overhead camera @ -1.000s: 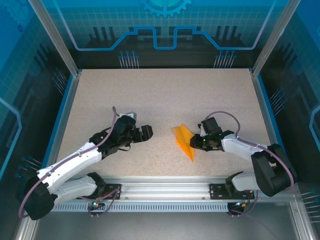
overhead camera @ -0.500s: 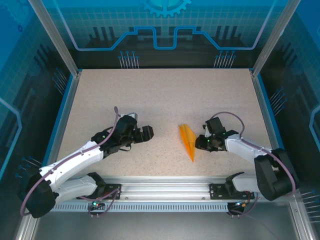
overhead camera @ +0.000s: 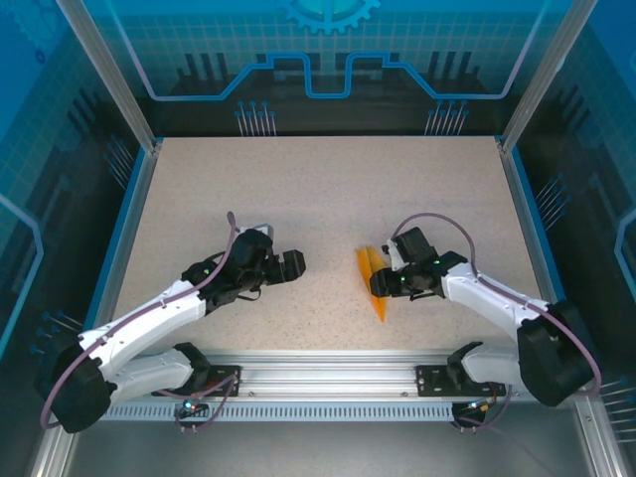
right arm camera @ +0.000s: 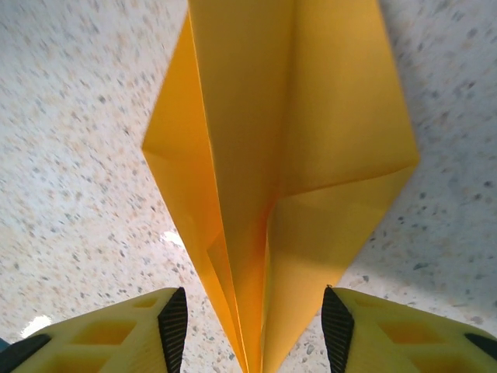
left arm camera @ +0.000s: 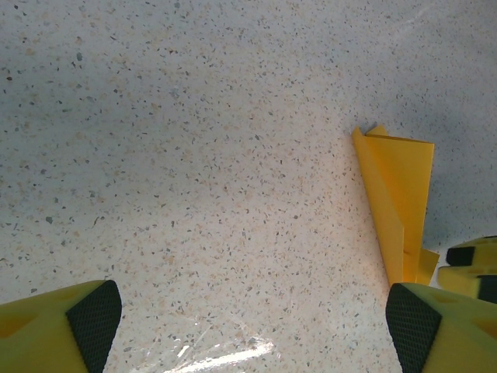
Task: Fold a paper plane with a square sheet of paper (fold left side to right side)
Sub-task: Move the paper plane to the center of the table, then pick up the paper plane at the center of the table.
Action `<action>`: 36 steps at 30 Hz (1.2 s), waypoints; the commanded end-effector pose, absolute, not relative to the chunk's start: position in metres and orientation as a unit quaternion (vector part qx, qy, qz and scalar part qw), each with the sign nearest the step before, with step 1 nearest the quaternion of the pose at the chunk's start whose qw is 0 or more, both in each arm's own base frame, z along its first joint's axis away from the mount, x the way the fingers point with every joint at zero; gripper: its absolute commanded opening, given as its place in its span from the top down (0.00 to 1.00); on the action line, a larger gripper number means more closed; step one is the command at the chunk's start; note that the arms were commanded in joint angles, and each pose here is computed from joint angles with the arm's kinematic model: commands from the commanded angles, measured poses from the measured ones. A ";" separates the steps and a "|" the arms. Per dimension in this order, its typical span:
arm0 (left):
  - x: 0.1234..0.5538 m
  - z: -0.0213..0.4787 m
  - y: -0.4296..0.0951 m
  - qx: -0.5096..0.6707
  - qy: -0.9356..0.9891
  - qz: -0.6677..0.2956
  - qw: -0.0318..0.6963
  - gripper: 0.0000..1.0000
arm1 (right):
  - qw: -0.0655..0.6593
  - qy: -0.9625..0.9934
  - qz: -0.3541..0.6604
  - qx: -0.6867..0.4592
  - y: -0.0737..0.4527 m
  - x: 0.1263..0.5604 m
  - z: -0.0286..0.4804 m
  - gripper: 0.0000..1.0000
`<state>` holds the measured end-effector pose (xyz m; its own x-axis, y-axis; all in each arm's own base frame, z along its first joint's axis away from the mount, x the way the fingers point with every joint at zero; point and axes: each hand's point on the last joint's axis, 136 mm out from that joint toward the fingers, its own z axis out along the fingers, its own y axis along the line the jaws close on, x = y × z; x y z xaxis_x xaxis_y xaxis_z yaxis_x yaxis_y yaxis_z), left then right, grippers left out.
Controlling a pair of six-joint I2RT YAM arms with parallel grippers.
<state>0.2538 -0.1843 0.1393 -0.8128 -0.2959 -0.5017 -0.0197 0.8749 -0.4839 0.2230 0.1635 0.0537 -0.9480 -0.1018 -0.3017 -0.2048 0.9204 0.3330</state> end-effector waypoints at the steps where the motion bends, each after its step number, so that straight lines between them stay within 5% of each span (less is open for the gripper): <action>1: 0.256 0.148 -0.184 -0.081 0.920 -0.239 0.301 0.08 | 0.126 0.973 0.167 -0.099 0.169 0.222 0.052 0.48; 36: 0.249 0.161 -0.181 -0.051 0.916 -0.242 0.316 0.01 | 0.093 0.986 0.117 -0.079 0.192 0.253 0.040 0.89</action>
<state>0.2510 -0.1823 0.1493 -0.8011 -0.2786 -0.5298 0.0160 0.8748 -0.4843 0.2404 0.1857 0.0259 -0.9676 -0.1649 -0.1911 -0.2059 0.9536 0.2196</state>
